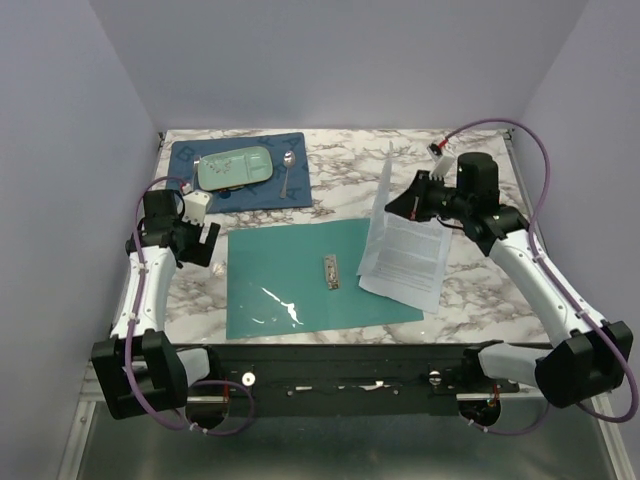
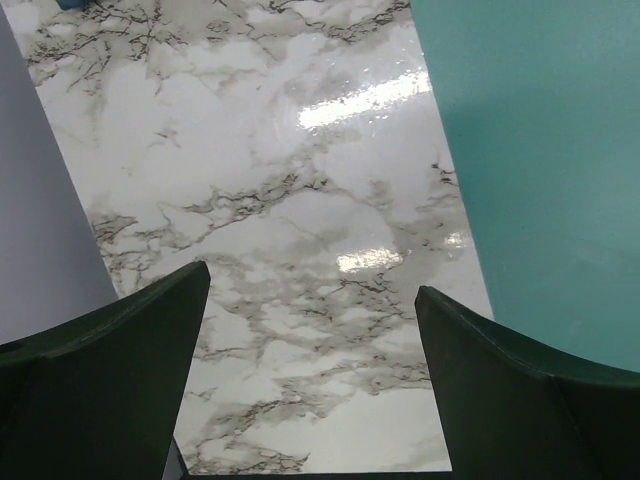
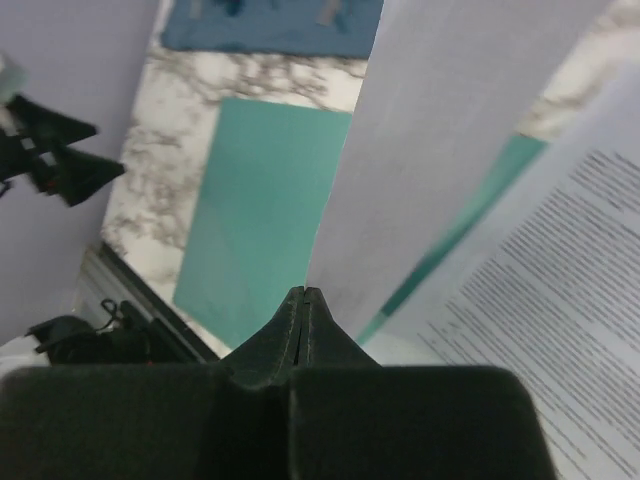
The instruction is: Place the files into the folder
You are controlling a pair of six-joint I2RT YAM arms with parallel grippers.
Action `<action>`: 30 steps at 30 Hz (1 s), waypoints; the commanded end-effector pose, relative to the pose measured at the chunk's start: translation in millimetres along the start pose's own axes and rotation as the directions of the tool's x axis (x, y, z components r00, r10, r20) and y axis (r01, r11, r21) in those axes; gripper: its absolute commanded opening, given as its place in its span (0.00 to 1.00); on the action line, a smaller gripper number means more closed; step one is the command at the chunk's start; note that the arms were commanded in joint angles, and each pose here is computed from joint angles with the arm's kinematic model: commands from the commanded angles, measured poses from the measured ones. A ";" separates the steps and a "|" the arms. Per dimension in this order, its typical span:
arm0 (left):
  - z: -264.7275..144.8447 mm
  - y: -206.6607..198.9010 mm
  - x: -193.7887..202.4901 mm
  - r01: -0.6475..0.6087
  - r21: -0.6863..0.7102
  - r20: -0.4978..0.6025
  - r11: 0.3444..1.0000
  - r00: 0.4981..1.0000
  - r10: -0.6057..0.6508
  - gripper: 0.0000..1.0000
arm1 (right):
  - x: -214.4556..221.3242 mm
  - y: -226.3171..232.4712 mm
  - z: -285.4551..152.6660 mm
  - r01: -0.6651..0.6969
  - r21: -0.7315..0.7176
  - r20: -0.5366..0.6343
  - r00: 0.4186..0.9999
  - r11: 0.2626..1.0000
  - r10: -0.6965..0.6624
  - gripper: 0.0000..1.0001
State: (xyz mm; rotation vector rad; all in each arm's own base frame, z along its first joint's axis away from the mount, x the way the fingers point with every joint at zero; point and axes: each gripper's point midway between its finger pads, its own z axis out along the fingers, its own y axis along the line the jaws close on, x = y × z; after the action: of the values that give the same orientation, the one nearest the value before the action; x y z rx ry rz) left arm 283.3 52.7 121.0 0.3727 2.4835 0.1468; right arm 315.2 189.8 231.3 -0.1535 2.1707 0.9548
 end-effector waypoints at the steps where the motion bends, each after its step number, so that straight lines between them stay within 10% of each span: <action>1: -10.0 -24.0 5.3 0.057 0.139 -0.016 0.989 0.998 -0.055 0.99 | -33.2 90.6 -27.9 0.182 -0.215 0.098 0.982 0.959 -0.165 0.01; 11: -17.3 -21.7 2.2 0.056 0.131 0.002 0.990 0.998 -0.057 0.99 | -7.1 141.0 -30.4 0.197 -0.376 0.028 0.979 0.906 -0.201 0.01; 30: -12.7 -117.5 -18.2 -0.215 0.243 0.013 0.946 0.976 0.219 0.99 | 126.6 23.9 69.6 -0.053 -0.087 -0.108 0.993 0.995 0.044 0.01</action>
State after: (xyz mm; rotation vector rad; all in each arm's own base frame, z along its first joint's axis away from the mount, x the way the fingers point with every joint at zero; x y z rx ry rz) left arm 261.7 -61.1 128.3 0.7325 2.4334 -0.1625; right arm 233.7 273.5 128.6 -0.2891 2.3404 1.1733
